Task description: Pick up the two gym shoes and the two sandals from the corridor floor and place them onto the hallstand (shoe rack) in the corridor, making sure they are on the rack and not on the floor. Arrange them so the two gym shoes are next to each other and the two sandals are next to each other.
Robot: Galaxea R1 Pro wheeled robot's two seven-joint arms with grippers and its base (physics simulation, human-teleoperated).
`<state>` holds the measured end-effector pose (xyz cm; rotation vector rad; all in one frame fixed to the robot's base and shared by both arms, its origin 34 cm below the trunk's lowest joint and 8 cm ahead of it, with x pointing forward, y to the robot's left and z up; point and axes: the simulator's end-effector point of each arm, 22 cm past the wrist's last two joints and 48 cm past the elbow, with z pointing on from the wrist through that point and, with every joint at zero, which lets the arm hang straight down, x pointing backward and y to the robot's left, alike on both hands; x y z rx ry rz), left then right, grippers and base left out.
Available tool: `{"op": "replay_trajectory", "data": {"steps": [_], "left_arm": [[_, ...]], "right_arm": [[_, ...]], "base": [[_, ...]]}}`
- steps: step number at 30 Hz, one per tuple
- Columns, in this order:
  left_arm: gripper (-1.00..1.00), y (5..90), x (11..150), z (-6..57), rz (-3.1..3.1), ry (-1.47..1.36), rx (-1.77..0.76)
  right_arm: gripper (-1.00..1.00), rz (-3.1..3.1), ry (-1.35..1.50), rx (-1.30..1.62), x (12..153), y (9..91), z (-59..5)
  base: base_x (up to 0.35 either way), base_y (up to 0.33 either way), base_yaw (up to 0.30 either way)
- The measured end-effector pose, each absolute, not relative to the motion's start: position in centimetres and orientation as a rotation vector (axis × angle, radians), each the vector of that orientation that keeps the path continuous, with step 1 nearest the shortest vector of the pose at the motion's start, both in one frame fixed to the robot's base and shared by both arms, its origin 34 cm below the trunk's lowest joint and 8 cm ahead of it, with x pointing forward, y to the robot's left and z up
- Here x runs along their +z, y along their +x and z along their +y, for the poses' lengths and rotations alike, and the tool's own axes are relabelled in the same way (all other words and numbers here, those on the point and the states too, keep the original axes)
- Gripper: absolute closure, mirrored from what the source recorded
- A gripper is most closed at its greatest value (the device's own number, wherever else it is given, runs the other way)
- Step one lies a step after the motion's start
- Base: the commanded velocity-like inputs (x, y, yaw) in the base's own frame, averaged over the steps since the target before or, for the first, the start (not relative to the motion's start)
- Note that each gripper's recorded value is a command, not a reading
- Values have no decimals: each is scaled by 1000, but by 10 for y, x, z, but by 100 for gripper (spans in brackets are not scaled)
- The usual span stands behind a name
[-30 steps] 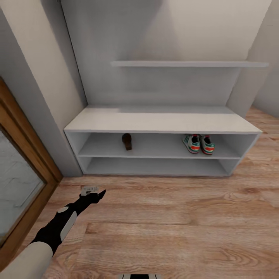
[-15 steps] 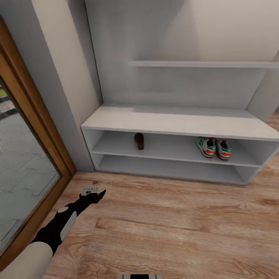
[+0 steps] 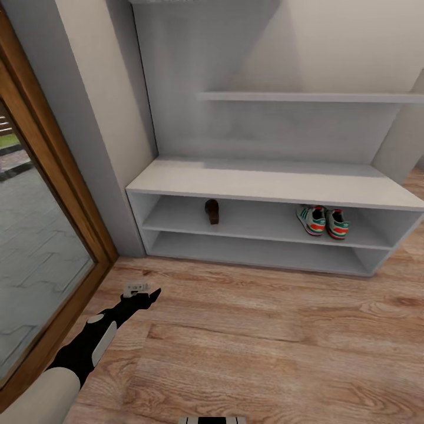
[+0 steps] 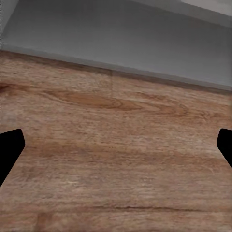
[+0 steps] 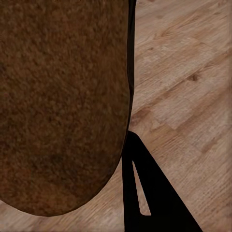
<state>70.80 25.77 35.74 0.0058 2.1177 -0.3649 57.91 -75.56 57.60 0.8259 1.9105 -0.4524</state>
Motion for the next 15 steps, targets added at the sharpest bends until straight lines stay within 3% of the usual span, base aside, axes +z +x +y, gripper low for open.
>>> {"op": "replay_trajectory", "data": {"steps": [10,15], "left_arm": [[-100,708,357,258,2118,6,-365],[-100,708,357,258,2118,6,-364]], "right_arm": [[100,2052,809,-284,493,617,-666],[100,2197,609,-265,463,656,-588]], "base": [[0,0,0],[0,0,0]]}}
